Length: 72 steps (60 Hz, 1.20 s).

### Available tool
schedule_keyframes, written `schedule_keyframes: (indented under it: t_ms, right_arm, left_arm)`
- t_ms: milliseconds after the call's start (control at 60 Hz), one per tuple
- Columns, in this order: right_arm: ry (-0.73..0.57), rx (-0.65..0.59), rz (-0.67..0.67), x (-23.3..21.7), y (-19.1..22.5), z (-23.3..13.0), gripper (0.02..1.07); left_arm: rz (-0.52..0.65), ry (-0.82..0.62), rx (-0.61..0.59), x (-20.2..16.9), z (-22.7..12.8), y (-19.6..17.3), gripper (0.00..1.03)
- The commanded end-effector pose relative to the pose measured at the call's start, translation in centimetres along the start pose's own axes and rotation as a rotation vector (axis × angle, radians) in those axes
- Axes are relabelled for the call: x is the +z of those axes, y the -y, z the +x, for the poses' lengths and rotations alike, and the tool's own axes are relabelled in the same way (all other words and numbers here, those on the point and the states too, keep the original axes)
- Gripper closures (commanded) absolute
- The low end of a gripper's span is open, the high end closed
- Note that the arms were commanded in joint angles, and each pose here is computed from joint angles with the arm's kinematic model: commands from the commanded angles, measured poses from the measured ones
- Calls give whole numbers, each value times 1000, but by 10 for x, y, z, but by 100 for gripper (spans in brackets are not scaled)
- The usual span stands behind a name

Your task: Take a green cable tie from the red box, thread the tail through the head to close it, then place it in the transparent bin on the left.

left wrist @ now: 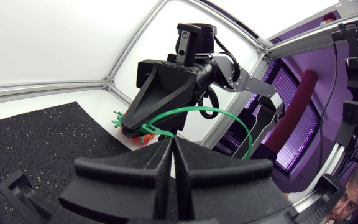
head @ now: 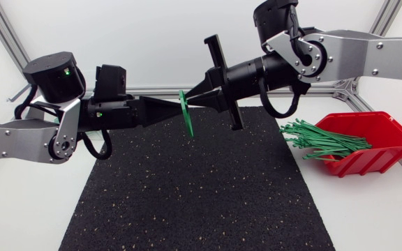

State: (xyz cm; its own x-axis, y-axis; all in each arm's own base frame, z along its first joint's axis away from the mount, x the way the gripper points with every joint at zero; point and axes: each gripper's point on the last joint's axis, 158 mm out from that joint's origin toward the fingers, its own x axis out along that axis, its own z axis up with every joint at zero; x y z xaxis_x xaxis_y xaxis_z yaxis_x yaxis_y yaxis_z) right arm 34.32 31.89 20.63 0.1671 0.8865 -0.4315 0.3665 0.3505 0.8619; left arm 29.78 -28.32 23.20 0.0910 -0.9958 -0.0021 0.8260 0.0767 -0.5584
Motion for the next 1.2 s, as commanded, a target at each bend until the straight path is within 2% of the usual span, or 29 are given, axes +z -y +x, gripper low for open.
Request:
schedule_keyframes:
  t_ms: [0, 767, 1000, 1133, 1150, 1183]
  right_arm:
    - [104, -110, 72, 42, 47, 11, 101]
    - [155, -249, 104, 59, 85, 17, 101]
    - [146, -223, 68, 48, 73, 11, 101]
    - [186, -172, 48, 52, 56, -2, 101]
    - [189, -168, 46, 53, 55, -4, 100]
    - [188, -160, 42, 54, 52, -5, 92]
  left_arm:
    - [144, 14, -97, 21, -5, 50, 100]
    - [166, 34, -96, 32, -11, 61, 100]
    - [143, 25, -87, 27, -8, 49, 100]
    - [132, 18, -76, 23, -7, 38, 100]
    - [131, 16, -75, 21, -6, 35, 100]
    - [121, 10, -72, 18, -5, 30, 100]
